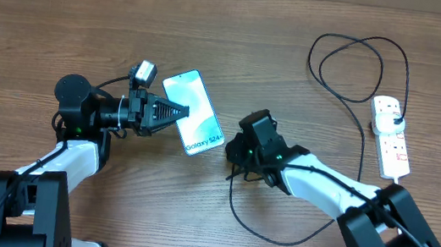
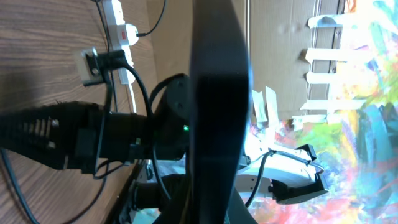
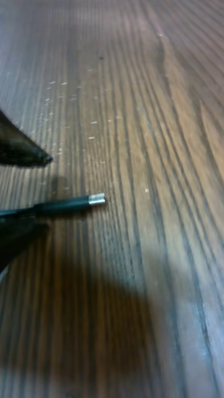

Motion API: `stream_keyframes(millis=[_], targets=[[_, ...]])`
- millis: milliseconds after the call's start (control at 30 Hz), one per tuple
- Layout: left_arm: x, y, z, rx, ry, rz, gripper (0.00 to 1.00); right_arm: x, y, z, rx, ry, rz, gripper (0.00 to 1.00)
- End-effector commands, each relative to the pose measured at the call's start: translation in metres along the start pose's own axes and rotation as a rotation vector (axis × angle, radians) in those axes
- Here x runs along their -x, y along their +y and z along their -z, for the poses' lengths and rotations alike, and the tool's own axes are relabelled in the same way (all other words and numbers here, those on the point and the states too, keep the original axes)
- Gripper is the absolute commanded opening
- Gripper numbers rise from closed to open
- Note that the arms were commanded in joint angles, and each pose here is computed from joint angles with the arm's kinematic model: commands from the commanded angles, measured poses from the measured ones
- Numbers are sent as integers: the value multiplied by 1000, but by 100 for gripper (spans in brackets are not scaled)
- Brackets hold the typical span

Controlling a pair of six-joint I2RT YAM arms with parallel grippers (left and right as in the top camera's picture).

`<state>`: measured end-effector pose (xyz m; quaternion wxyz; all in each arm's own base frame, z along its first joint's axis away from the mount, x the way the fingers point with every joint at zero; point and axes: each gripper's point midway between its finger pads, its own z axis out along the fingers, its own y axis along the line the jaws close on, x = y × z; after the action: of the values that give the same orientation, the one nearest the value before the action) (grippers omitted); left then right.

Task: Plug charger to phone and switch on socket

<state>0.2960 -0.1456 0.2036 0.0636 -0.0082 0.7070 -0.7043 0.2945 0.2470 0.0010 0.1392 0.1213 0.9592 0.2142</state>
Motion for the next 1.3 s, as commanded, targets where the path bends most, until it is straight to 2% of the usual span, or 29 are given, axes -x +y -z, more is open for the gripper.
stream_keyframes(millis=[0, 33, 100, 233, 467, 600, 700, 833, 1000, 1067, 1267], targets=[[4, -8, 0, -1, 3, 13, 4, -35, -34, -22, -133, 116, -86, 20], [4, -8, 0, -1, 4, 18, 4, -35, -35, -21, -143, 116, -97, 12], [3, -10, 0, -1, 8, 8, 4, -37, -41, -20, -174, 116, -144, 4], [2, -11, 0, -1, 19, -12, 4, -36, -43, -19, -181, 118, -172, 4], [2, -12, 0, -1, 18, -17, 4, -27, -21, 6, -62, 210, -44, 4], [1, -17, 0, -1, 18, -72, 4, -19, -4, 50, 103, 263, 65, 4], [1, -21, 0, 0, 18, -94, 4, -21, 21, 99, 328, 292, 225, 4], [0, -24, 0, 0, 18, -121, 4, -45, 47, 171, 658, 350, 421, 4], [0, -27, 0, 0, 19, -164, 4, -80, 69, 223, 959, 449, 539, 4], [-1, -27, 0, 0, 19, -164, 4, -85, 74, 230, 1018, 460, 567, 4], [-1, -27, 0, 0, 19, -170, 4, -80, 79, 229, 1032, 432, 593, 4]])
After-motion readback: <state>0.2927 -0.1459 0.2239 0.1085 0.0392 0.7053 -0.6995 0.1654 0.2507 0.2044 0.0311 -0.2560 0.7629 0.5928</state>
